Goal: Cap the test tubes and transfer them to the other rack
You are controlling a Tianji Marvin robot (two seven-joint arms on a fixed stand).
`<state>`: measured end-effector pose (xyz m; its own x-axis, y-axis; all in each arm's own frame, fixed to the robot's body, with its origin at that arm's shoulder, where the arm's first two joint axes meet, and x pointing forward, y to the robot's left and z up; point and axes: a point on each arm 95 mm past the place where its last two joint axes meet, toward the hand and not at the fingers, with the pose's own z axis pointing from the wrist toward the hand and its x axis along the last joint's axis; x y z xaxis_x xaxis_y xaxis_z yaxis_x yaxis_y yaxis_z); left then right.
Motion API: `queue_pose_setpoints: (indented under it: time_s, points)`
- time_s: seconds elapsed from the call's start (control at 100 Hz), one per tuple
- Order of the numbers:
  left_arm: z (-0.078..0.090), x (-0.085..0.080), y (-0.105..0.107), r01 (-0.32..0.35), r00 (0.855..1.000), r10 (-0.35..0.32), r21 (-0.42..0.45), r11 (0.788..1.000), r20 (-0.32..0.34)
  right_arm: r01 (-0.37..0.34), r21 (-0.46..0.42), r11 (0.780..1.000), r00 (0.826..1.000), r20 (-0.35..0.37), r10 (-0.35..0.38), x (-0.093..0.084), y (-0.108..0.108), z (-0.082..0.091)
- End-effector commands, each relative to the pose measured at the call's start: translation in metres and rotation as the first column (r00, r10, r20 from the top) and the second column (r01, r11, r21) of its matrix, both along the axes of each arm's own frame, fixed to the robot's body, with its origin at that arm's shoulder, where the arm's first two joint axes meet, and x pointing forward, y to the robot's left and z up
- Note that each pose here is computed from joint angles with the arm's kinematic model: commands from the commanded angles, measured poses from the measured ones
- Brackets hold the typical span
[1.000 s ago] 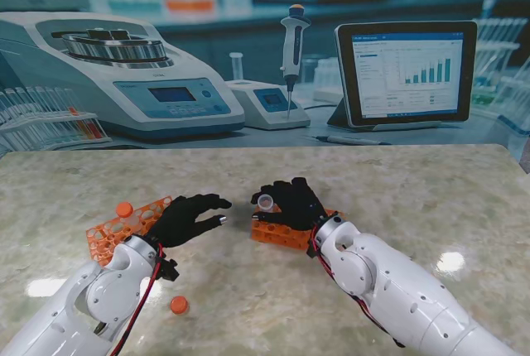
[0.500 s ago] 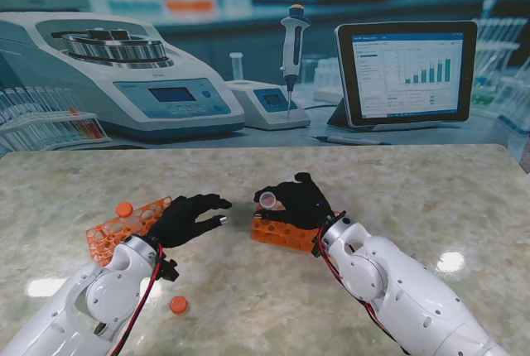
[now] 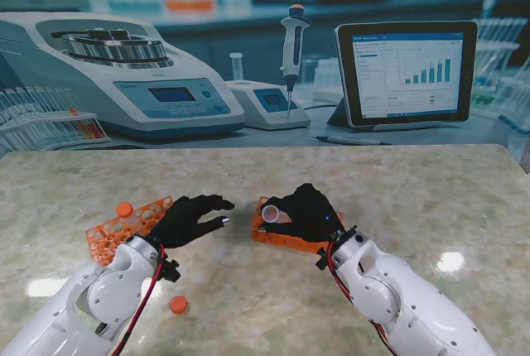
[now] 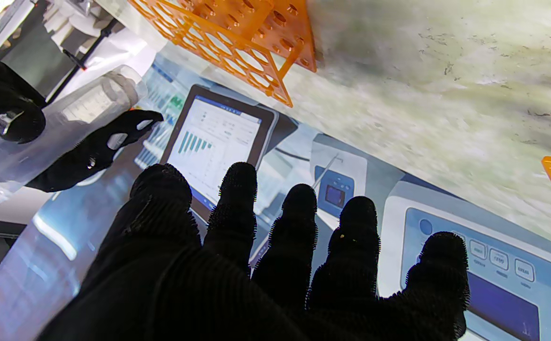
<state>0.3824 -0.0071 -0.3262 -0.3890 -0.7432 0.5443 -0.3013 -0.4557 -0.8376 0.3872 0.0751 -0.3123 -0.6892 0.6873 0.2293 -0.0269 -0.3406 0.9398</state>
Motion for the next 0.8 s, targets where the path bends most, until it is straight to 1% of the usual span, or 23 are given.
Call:
queue_pose_setpoints:
  time_s: [0.0,0.18,0.47,0.79]
  points:
    - [0.001,-0.001,-0.002,0.008,1.000,-0.008,0.003,1.000,0.000,-0.013,0.021,1.000,1.000,-0.001,0.013,-0.008,0.003,-0.002]
    - [0.002,-0.002,-0.002,0.009,1.000,-0.009,0.005,1.000,0.003,-0.024,0.066,0.998,1.000,0.007,0.024,-0.016,0.003,0.000]
    - [0.002,-0.002,-0.003,0.015,1.000,-0.015,0.008,1.000,0.002,-0.024,0.171,0.985,0.999,-0.029,0.029,-0.027,0.002,0.000]
    - [0.003,-0.003,-0.004,0.023,1.000,-0.023,0.012,1.000,-0.001,-0.031,0.201,0.979,0.998,-0.043,0.040,-0.036,-0.002,-0.001]
